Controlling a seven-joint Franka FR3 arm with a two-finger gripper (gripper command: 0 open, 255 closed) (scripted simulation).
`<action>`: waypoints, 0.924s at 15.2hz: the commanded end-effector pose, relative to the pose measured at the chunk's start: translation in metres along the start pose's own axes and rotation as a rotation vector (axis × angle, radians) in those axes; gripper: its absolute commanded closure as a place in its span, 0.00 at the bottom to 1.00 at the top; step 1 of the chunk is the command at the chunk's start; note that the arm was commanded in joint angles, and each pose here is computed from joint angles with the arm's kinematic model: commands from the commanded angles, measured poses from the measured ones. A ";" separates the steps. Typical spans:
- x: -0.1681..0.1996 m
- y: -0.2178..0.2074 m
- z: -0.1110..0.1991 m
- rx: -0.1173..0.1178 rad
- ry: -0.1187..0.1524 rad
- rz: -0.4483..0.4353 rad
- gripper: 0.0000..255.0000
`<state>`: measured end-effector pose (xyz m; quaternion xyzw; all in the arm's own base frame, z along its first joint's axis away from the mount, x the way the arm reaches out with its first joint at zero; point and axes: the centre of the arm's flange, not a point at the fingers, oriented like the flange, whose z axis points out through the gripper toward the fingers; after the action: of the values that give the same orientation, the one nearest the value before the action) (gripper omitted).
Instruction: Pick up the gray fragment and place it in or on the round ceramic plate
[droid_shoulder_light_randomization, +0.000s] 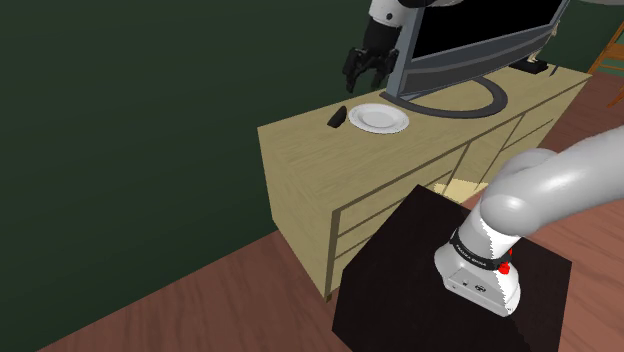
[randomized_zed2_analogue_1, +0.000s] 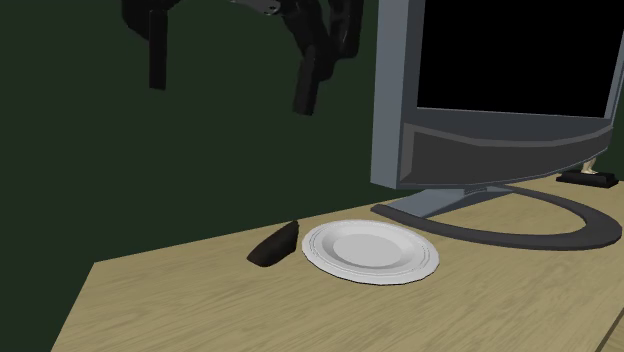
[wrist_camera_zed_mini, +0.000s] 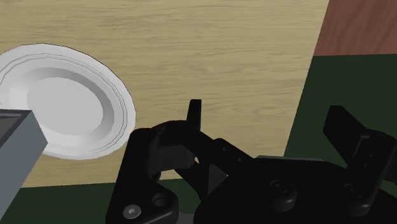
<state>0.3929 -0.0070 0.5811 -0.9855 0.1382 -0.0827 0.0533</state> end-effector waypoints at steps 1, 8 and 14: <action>0.021 -0.002 0.017 -0.020 -0.001 0.083 0.00; 0.093 0.003 0.077 -0.089 -0.009 0.356 0.00; 0.151 0.026 0.129 -0.148 -0.016 0.590 0.00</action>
<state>0.5423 -0.0567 0.4822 -0.9135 0.4040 -0.0483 0.0078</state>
